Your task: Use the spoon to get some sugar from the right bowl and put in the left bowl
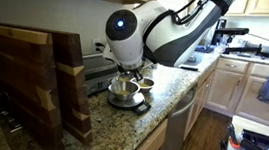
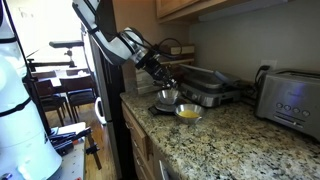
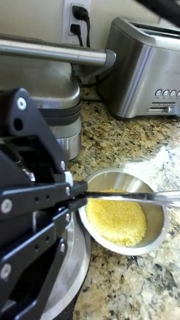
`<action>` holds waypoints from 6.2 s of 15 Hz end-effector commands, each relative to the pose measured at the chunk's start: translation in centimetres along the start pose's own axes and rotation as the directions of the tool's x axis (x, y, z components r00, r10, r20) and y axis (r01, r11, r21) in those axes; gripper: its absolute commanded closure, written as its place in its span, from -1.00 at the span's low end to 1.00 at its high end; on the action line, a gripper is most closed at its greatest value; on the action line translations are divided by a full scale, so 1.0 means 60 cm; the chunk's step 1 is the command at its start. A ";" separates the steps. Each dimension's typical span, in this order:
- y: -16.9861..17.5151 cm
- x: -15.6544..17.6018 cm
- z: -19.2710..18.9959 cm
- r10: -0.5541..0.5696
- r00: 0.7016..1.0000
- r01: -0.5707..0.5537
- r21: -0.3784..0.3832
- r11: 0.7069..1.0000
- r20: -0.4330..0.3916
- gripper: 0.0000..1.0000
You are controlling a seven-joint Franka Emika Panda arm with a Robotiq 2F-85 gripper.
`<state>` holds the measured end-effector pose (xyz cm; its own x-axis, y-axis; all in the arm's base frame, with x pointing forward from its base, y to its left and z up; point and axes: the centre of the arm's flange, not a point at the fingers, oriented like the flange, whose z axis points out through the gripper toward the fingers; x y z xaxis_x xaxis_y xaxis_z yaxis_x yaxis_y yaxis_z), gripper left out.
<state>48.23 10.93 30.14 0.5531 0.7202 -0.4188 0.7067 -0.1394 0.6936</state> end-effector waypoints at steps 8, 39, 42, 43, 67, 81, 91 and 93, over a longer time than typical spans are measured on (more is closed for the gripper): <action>-0.053 -0.053 0.001 0.169 0.982 -0.179 -0.141 0.974 -0.085 0.93; 0.007 -0.108 0.016 0.388 0.909 -0.396 -0.021 0.918 -0.153 0.93; 0.047 -0.130 0.029 0.409 0.908 -0.401 0.098 0.911 -0.094 0.93; 0.060 -0.138 0.036 0.413 0.908 -0.400 0.147 0.905 -0.074 0.93; 0.186 -0.345 0.366 0.656 0.679 -0.683 0.610 0.401 0.330 0.93; 0.142 -0.329 0.496 0.641 0.685 -0.667 0.653 0.359 0.347 0.93; 0.121 -0.322 0.530 0.632 0.690 -0.656 0.674 0.339 0.354 0.92; 0.127 -0.322 0.510 0.624 0.701 -0.647 0.676 0.353 0.344 0.34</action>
<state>56.75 -25.12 24.43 0.9849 0.1565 -0.0741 0.1654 -0.9771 0.1340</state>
